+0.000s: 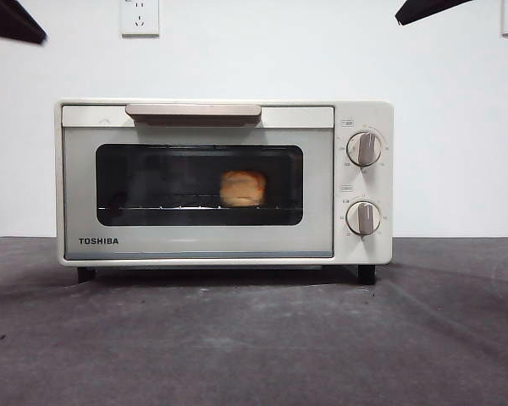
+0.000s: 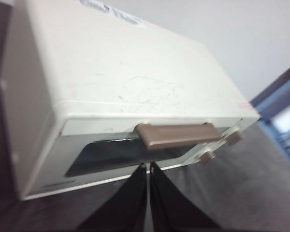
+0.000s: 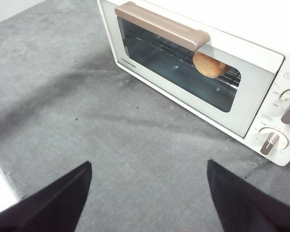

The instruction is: The left arm flap open the oven, the right arm pick bread and place it into oven, the left arm flap close the oven

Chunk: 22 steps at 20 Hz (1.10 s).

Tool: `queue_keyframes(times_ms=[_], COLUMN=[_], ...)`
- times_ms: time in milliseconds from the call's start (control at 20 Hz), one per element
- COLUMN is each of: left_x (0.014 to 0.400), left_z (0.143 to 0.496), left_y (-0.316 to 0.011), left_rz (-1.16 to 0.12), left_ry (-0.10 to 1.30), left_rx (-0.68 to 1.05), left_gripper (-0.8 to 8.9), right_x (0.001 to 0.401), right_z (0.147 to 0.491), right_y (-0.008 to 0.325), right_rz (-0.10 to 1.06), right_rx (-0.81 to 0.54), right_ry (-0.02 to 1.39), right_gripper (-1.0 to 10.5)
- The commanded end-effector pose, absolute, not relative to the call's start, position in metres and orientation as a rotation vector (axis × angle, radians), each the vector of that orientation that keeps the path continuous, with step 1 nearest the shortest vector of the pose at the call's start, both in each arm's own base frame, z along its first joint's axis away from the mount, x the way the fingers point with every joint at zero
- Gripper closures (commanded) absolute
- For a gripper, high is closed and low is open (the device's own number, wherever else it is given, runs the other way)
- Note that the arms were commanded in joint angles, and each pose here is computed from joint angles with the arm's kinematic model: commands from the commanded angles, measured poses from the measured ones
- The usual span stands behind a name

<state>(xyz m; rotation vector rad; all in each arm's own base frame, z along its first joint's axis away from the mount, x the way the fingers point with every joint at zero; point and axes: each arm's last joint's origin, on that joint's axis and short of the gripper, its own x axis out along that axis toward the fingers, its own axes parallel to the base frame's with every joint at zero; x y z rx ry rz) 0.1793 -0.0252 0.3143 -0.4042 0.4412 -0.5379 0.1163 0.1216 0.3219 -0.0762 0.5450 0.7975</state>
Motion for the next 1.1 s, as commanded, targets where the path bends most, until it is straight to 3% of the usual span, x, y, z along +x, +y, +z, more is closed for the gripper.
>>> queue_keyframes(times_ms=[50, 650, 1100], left_x=[0.166, 0.111, 0.105], left_z=[0.330, 0.342, 0.338], left_y=[-0.026, -0.027, -0.026], left_rz=[-0.496, -0.498, -0.498], left_ry=[0.420, 0.530, 0.574], left_rx=[-0.269, -0.124, -0.118], left_gripper=[7.97, 7.98, 7.98], right_x=[0.116, 0.116, 0.117], right_z=[0.325, 0.325, 0.324], right_y=[0.124, 0.124, 0.125], right_rz=[0.806, 0.807, 0.805], right_rx=[-0.072, -0.071, -0.074], right_ry=[0.532, 0.532, 0.540], right_gripper=[5.7, 5.7, 5.7])
